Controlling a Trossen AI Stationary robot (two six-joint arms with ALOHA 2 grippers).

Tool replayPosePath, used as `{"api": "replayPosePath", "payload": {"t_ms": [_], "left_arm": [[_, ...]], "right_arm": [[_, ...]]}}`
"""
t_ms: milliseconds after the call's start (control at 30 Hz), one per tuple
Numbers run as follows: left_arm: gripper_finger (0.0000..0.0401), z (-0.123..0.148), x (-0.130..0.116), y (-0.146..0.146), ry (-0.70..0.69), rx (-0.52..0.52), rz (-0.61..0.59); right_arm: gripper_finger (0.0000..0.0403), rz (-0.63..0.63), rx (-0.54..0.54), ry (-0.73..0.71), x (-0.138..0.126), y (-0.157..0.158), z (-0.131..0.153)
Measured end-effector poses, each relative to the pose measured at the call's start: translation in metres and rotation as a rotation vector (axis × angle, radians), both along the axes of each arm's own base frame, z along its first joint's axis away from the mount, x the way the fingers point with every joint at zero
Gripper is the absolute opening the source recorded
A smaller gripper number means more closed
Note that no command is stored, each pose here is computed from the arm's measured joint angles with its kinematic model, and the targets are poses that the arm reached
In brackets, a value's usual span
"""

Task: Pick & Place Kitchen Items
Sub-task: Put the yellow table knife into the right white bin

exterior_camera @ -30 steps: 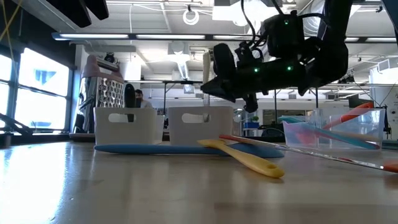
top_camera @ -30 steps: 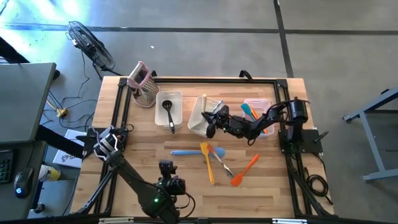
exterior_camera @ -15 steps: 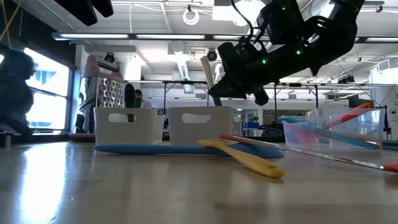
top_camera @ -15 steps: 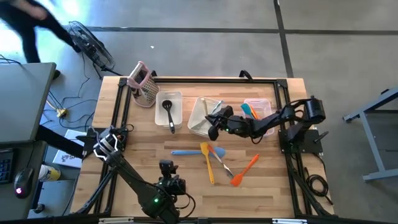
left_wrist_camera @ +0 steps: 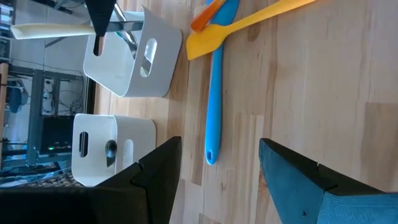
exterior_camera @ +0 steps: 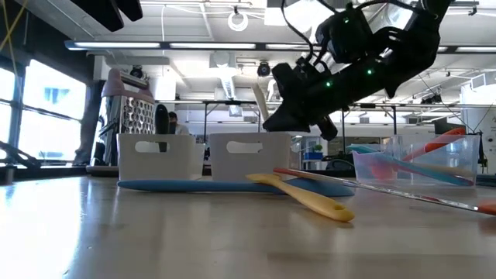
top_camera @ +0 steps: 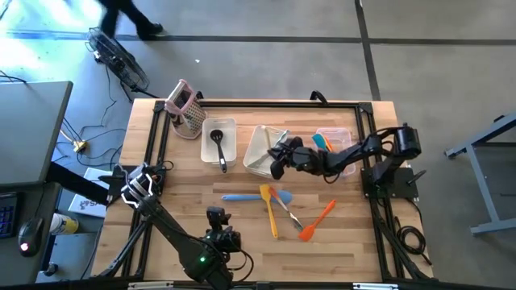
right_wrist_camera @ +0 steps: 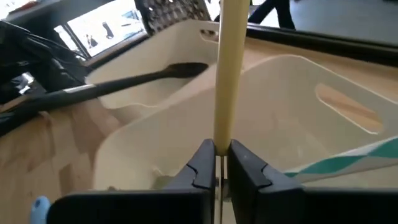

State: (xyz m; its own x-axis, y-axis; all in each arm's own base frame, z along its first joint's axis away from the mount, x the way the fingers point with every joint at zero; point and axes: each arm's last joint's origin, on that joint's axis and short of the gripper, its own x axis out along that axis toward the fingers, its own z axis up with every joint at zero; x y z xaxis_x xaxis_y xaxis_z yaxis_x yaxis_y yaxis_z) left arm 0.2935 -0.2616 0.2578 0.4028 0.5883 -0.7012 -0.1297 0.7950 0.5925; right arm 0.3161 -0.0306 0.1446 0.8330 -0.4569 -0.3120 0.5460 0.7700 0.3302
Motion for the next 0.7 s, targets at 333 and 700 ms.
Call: {"api": "replayPosePath", "payload": {"t_ms": [333, 700], "left_arm": [[0.0209, 0.0004, 0.0004, 0.0002, -0.015, 0.014, -0.003], [0.0209, 0.0004, 0.0004, 0.0002, -0.016, 0.015, -0.004]], "right_arm": [[0.002, 0.019, 0.055, 0.045, -0.0025, -0.0092, -0.0056], [0.003, 0.04, 0.03, 0.06, -0.0024, -0.0088, -0.0056]]}}
